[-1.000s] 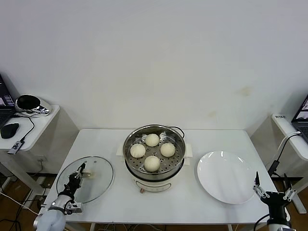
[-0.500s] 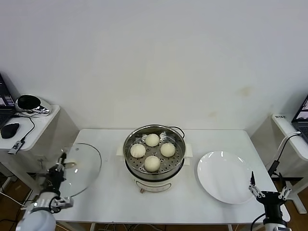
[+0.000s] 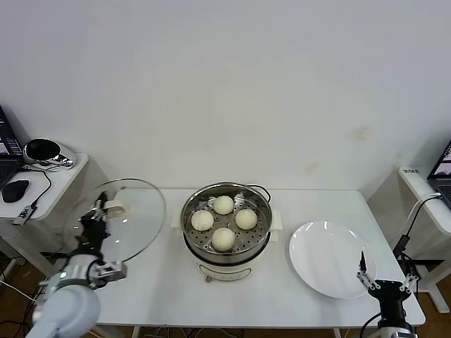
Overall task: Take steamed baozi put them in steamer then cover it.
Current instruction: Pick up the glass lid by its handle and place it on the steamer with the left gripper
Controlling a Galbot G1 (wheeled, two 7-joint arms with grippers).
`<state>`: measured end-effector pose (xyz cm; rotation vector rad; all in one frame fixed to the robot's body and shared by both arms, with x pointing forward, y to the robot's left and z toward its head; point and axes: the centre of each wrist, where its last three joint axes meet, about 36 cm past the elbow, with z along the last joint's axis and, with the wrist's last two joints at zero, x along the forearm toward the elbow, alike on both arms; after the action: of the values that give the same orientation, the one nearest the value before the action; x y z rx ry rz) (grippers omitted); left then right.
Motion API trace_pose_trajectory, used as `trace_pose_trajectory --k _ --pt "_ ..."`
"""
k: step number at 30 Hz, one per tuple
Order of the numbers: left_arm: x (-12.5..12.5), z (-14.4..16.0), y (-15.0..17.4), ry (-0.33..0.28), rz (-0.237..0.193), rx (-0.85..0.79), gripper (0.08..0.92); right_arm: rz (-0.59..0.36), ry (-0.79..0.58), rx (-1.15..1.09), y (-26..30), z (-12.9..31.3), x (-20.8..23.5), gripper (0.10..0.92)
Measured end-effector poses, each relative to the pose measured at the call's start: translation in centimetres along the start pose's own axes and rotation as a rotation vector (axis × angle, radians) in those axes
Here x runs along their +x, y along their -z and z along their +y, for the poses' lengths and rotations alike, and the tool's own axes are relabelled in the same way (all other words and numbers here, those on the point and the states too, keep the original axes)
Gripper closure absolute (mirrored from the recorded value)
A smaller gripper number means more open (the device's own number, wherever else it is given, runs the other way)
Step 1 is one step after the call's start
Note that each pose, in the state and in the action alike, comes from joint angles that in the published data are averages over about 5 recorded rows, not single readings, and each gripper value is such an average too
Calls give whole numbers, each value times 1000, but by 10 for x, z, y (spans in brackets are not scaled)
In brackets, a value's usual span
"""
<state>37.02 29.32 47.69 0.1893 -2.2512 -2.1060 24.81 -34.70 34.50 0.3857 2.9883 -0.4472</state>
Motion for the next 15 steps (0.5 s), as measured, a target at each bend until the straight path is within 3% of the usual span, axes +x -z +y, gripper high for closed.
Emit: trace_pose_trajectory --k 15 --pt "-32 -6 127 -60 -115 26 850 6 -8 -5 -5 18 -1 200"
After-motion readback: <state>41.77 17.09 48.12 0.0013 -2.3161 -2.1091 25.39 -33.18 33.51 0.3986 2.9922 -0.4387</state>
